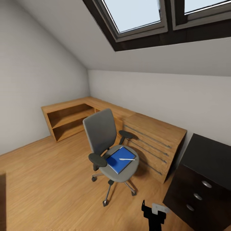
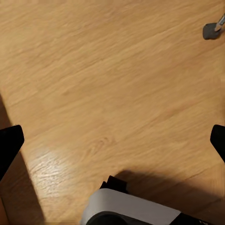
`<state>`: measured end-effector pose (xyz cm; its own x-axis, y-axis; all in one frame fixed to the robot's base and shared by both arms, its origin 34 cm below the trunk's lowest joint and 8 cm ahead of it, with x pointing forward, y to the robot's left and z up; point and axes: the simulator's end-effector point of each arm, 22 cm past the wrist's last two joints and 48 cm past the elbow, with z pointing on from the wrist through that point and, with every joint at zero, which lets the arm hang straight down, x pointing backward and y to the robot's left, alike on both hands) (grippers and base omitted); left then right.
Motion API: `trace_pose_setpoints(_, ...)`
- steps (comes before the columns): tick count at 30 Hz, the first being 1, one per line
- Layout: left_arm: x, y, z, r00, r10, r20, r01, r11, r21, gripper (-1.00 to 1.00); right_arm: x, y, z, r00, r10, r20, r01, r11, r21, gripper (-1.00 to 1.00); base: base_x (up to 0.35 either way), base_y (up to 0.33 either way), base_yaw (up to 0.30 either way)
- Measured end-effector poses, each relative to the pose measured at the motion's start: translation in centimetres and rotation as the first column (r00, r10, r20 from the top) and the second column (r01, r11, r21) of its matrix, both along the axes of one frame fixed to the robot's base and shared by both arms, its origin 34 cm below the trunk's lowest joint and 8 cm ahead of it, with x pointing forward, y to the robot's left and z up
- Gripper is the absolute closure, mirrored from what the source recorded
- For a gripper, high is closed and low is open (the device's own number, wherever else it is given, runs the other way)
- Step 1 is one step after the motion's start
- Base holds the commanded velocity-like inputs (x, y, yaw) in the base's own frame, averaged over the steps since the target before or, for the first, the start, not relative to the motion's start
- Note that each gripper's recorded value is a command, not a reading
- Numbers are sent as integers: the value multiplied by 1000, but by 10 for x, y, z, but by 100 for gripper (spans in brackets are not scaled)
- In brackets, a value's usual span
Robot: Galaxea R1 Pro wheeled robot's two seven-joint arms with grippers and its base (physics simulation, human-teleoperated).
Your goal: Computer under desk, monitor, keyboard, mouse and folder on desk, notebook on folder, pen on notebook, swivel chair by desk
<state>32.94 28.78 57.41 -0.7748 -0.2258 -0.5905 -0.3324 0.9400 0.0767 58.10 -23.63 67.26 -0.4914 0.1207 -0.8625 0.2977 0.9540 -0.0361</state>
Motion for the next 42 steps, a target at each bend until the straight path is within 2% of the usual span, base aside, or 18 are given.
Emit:
trace_pose_setpoints(15,-3,0,-1,1000,1,-5,-1,1000,-2,-100,-2,0,-3,1000,2,-6,-2,1000,-1,-100,0,0,263)
trace_pose_setpoints(25,7,3,7,998,11,59,-12,1000,14,-100,-3,-3,-6,1000,-4,-13,4,1000,-2,-100,0,0,252)
trace_pose_setpoints(42,8,-3,8,998,10,67,-11,1000,13,-100,-3,-25,-7,1000,-12,-15,11,999,-32,-100,0,0,38)
